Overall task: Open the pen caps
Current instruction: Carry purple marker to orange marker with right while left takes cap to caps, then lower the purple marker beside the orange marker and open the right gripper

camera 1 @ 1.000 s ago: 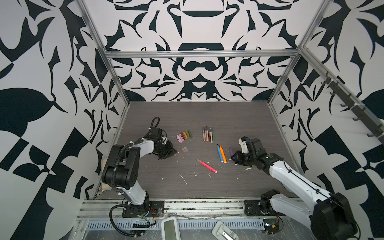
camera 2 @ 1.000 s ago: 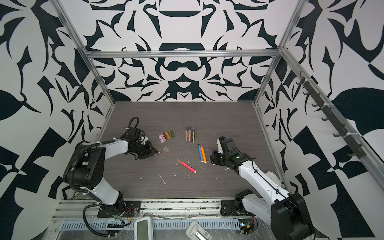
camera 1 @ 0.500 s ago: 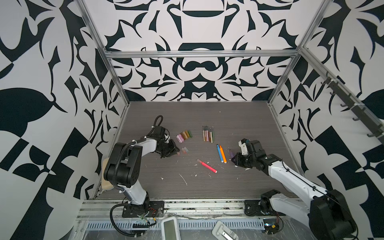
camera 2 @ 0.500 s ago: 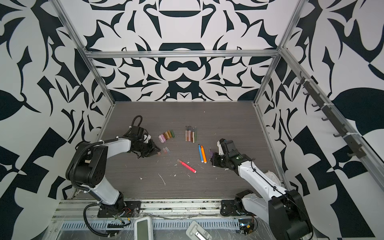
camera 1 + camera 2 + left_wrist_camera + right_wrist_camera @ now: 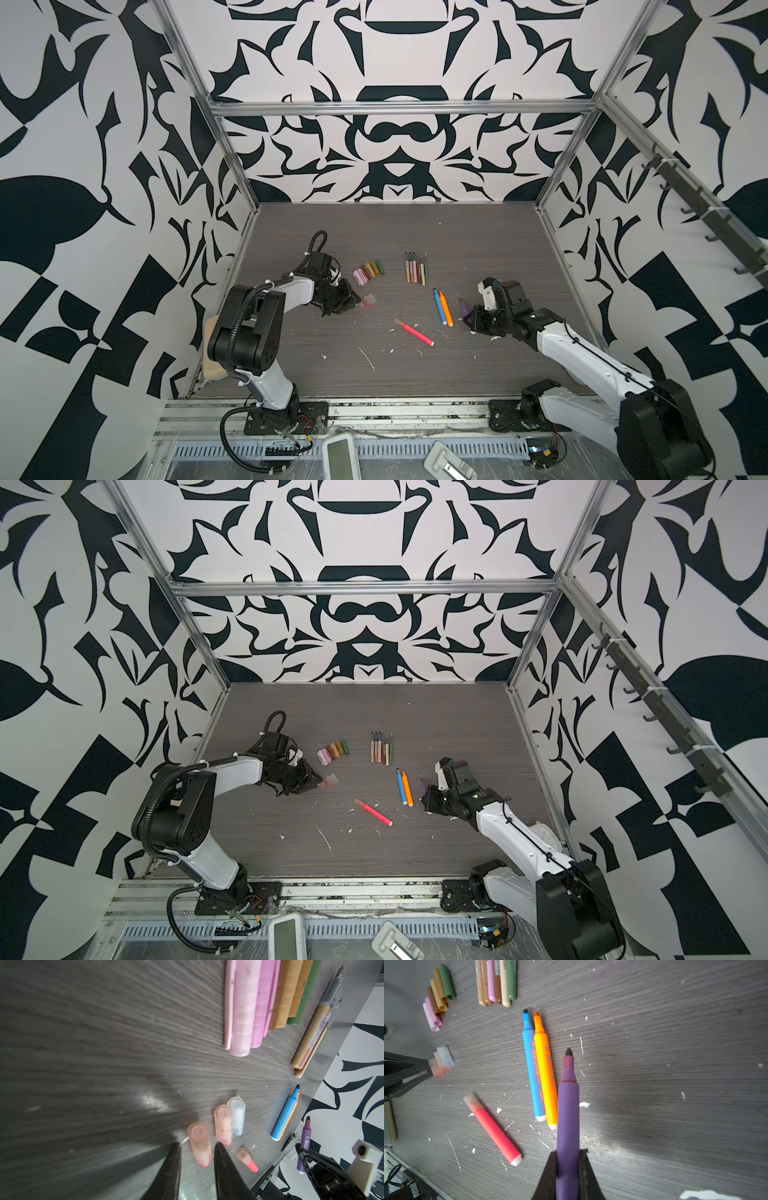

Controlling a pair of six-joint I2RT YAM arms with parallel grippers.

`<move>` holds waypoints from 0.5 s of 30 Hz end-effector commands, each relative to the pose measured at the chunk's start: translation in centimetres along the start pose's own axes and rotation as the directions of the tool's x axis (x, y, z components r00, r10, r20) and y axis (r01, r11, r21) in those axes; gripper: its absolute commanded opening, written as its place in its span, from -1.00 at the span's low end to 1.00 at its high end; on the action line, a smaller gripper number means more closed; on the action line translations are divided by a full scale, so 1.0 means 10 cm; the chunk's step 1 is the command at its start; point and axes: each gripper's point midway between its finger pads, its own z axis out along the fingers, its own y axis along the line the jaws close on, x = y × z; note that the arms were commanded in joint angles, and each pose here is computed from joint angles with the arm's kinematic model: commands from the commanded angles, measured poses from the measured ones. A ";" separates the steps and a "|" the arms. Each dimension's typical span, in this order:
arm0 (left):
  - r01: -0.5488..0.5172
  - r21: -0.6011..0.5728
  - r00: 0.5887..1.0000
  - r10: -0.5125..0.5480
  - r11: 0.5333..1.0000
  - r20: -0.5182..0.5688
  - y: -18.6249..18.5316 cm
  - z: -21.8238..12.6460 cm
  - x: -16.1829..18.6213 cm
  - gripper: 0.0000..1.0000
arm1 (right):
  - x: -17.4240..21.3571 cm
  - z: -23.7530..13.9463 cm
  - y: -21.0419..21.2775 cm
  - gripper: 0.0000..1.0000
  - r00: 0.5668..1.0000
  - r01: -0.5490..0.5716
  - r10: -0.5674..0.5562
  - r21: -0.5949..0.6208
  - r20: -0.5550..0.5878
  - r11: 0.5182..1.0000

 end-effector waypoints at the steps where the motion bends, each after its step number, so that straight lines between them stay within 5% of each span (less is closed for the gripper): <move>1: -0.026 0.031 0.999 0.025 0.999 0.030 -0.16 -0.10 -0.04 -0.40 | -0.07 0.05 -0.01 -1.00 0.999 0.031 -0.031 0.002 0.015 1.000; 15: -0.085 0.080 0.994 0.079 0.993 0.078 -0.34 -0.38 0.07 -0.40 | -0.37 0.30 0.13 -1.00 0.993 0.110 -0.108 -0.036 0.035 0.993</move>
